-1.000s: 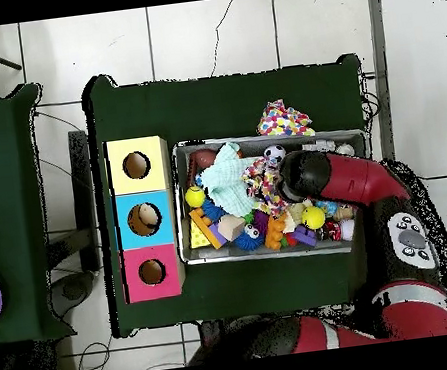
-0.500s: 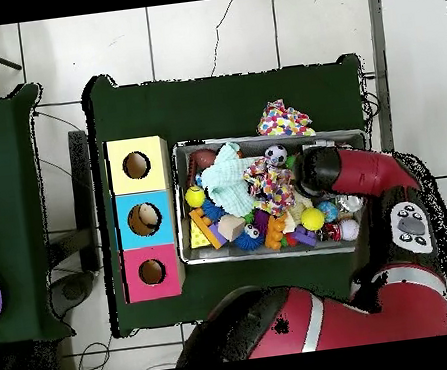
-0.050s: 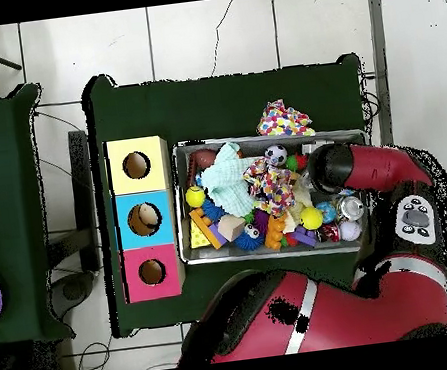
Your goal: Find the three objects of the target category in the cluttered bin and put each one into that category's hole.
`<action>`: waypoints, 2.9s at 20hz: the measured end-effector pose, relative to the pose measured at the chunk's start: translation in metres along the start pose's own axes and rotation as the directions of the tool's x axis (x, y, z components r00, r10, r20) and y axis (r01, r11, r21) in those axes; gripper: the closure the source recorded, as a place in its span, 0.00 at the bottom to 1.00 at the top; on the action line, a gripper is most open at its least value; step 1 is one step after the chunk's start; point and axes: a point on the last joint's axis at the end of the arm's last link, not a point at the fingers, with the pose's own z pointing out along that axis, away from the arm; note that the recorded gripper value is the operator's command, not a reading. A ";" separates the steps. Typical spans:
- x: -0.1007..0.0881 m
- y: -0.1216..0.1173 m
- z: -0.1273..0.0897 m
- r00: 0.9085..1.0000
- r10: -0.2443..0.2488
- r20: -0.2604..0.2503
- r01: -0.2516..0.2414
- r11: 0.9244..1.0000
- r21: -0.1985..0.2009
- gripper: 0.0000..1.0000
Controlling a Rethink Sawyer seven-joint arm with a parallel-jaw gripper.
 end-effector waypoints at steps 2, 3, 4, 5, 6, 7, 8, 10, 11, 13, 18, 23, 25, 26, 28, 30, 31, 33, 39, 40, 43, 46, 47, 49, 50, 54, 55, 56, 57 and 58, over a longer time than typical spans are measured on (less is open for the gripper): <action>0.000 0.002 0.002 1.000 -0.003 0.001 0.003 1.000 0.000 1.00; -0.001 0.002 0.002 1.000 -0.002 0.002 0.002 1.000 0.000 1.00; -0.001 0.002 0.001 1.000 -0.002 0.002 0.002 1.000 0.000 1.00; -0.001 0.002 0.001 1.000 -0.001 0.002 0.001 1.000 0.000 1.00; -0.001 0.001 0.001 1.000 0.000 0.002 0.000 1.000 -0.001 1.00; -0.001 0.001 0.000 1.000 0.003 0.001 -0.003 1.000 -0.002 1.00; -0.001 0.001 0.000 1.000 0.004 0.001 -0.004 1.000 -0.003 1.00; -0.002 0.000 0.000 1.000 0.008 -0.001 -0.008 1.000 -0.003 0.00; -0.002 -0.001 0.001 1.000 0.009 -0.002 -0.009 1.000 -0.003 0.00; -0.002 -0.002 0.001 1.000 0.010 -0.002 -0.010 1.000 -0.003 0.00; -0.002 -0.005 0.003 1.000 0.014 -0.005 -0.014 1.000 -0.002 0.00; -0.005 -0.008 -0.005 1.000 0.020 0.000 -0.020 1.000 -0.004 0.00; -0.009 -0.013 -0.017 0.999 0.032 0.008 -0.032 0.999 -0.012 0.00; -0.010 -0.015 -0.021 0.999 0.038 0.010 -0.038 0.999 -0.016 0.00; -0.015 -0.023 -0.033 0.998 0.059 0.014 -0.058 0.998 -0.031 0.00; -0.020 -0.032 -0.043 0.997 0.082 0.014 -0.082 0.995 -0.048 0.00; -0.025 -0.041 -0.051 0.994 0.105 0.012 -0.104 0.992 -0.065 0.00; -0.028 -0.049 -0.058 0.992 0.126 0.007 -0.125 0.989 -0.079 0.00; -0.042 -0.082 -0.086 0.981 0.196 -0.010 -0.196 0.973 -0.124 0.00; -0.043 -0.083 -0.088 0.980 0.201 -0.010 -0.200 0.971 -0.129 0.00; -0.048 -0.088 -0.097 0.976 0.216 -0.008 -0.214 0.965 -0.151 0.00; -0.050 -0.085 -0.106 0.974 0.226 -0.017 -0.225 0.955 -0.192 0.00; -0.050 -0.083 -0.107 0.974 0.228 -0.021 -0.227 0.953 -0.202 0.00; -0.049 -0.079 -0.108 0.973 0.230 -0.034 -0.232 0.947 -0.224 0.00; -0.049 -0.075 -0.109 0.972 0.232 -0.043 -0.235 0.942 -0.238 0.00; -0.040 -0.061 -0.105 0.970 0.226 -0.092 -0.243 0.925 -0.291 0.00; -0.038 -0.059 -0.105 0.970 0.224 -0.097 -0.243 0.923 -0.297 0.00; -0.037 -0.057 -0.105 0.970 0.222 -0.101 -0.242 0.922 -0.302 0.00; -0.036 -0.055 -0.104 0.970 0.219 -0.106 -0.242 0.920 -0.308 0.00; -0.034 -0.052 -0.104 0.970 0.215 -0.112 -0.240 0.918 -0.314 0.00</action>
